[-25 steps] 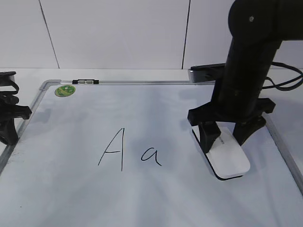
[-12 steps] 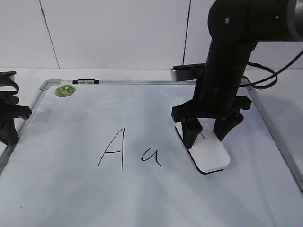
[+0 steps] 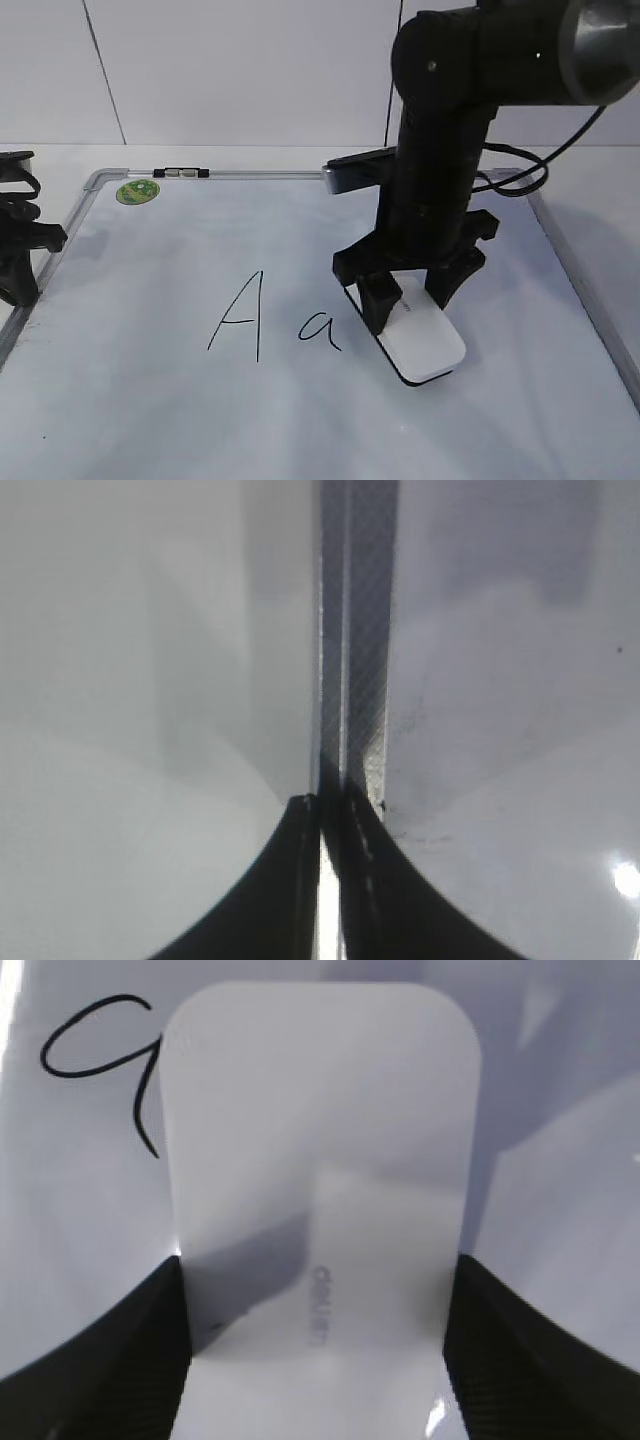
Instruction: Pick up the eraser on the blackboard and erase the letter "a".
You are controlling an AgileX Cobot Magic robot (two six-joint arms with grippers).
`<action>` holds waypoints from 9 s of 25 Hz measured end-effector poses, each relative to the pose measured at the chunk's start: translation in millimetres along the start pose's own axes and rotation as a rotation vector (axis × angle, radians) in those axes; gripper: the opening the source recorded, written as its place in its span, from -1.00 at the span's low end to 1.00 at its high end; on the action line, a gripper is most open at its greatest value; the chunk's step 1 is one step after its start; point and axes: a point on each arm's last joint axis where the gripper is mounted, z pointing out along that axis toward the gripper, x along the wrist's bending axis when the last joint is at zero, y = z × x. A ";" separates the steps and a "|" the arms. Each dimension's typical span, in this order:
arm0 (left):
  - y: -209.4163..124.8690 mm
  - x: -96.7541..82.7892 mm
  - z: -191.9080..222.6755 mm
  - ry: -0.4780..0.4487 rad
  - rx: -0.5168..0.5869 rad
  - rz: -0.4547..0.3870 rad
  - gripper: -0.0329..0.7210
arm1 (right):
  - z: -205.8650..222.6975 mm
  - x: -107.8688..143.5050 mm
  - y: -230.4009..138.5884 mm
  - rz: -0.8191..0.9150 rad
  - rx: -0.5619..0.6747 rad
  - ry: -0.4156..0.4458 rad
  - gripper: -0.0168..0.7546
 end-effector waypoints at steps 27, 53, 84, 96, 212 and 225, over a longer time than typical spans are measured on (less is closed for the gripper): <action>-0.1 -0.3 0.0 -0.003 0.001 -0.002 -0.88 | 10.8 42.0 16.4 -0.116 -0.015 -0.018 0.51; 0.5 -1.2 0.0 -0.013 -0.005 -0.012 -0.88 | 28.2 43.9 33.0 -0.117 0.005 -0.023 0.51; 0.7 -1.2 0.6 -0.013 -0.006 -0.012 -0.88 | 28.5 44.2 33.1 -0.129 0.003 -0.061 0.51; 0.7 -1.3 0.6 -0.015 -0.006 -0.013 -0.88 | 26.4 15.5 38.5 -0.050 -0.002 -0.075 0.51; 1.3 -1.9 -0.2 -0.020 -0.006 -0.014 -0.88 | 25.8 12.2 39.5 -0.018 0.001 -0.007 0.51; 1.3 -1.7 -0.2 -0.020 -0.006 -0.015 -0.88 | 27.6 33.3 35.8 -0.089 0.002 -0.028 0.51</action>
